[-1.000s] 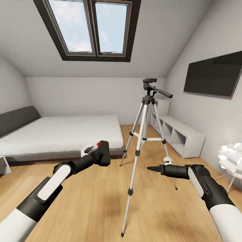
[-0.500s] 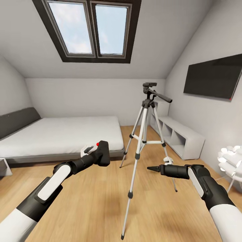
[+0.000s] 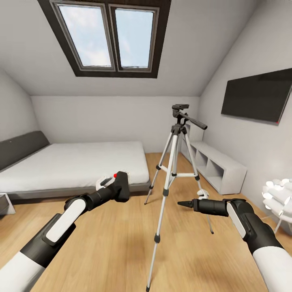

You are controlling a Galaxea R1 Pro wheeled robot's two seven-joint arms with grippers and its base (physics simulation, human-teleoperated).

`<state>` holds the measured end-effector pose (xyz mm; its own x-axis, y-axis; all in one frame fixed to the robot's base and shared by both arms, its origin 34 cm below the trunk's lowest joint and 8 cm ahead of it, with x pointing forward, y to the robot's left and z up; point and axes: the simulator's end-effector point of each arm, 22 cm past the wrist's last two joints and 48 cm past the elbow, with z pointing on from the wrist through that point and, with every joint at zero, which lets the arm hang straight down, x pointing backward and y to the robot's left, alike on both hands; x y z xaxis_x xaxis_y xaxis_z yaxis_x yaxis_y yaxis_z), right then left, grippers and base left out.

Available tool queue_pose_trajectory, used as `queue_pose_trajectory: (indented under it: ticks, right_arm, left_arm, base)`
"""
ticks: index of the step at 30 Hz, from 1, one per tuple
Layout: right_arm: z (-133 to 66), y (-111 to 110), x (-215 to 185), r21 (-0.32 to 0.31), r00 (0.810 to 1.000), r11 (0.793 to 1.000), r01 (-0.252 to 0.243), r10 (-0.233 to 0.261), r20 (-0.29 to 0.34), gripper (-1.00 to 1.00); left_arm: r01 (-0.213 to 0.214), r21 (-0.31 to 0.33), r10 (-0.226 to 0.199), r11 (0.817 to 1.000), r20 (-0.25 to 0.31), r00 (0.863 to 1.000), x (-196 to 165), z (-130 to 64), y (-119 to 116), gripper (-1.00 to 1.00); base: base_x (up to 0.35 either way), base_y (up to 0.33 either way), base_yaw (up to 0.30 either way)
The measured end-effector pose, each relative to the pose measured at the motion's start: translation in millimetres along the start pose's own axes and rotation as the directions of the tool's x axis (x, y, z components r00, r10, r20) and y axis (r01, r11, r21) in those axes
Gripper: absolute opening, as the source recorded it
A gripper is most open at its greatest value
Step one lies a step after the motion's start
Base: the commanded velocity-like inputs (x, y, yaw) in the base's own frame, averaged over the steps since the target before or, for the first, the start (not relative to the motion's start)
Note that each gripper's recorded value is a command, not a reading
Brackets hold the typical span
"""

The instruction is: Attach the digital camera to the camera tripod in the bedroom.

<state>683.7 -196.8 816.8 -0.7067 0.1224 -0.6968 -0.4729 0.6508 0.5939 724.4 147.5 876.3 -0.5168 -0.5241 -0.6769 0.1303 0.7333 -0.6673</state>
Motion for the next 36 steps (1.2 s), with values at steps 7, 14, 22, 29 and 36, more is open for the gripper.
queue_pose_trajectory:
  ticks: [7, 14, 22, 29, 36]
  right_arm:
    - [-4.4, 6.0, -10.3, 0.006, 1.000, 1.000, 0.001, -0.001, -0.002, 1.00]
    - [-8.8, 9.3, -20.8, 0.024, 1.000, 1.000, 0.001, -0.001, -0.002, 1.00]
    - [-14.0, 16.4, -32.1, 0.028, 1.000, 1.000, -0.001, 0.001, -0.002, 1.00]
    - [-18.7, 23.2, -42.4, 0.029, 1.000, 1.000, 0.000, 0.000, -0.002, 1.00]
    - [-23.0, 29.2, -51.5, 0.033, 1.000, 0.999, -0.001, 0.001, -0.002, 1.00]
  left_arm:
    - [-0.002, -0.278, 0.008, 0.961, 0.021, 1.000, -14.7, -10.9, 52.0, -1.00]
    - [0.020, -0.316, -0.004, 0.949, 0.053, 0.999, -29.8, -16.3, 51.5, -1.00]
    - [0.023, -0.318, -0.005, 0.948, 0.058, 0.998, -41.9, -19.9, 42.5, -1.00]
    - [0.023, -0.318, -0.005, 0.948, 0.058, 0.998, -51.3, -22.7, 33.9, -1.00]
    - [0.023, -0.316, -0.005, 0.948, 0.059, 0.998, -60.5, -25.8, 25.0, -1.00]
  base:
    - [0.000, 0.000, 0.000]
    - [0.000, 0.000, 0.000]
    - [0.000, 0.000, 0.000]
    - [0.000, 0.000, 0.000]
    - [0.000, 0.000, 0.000]
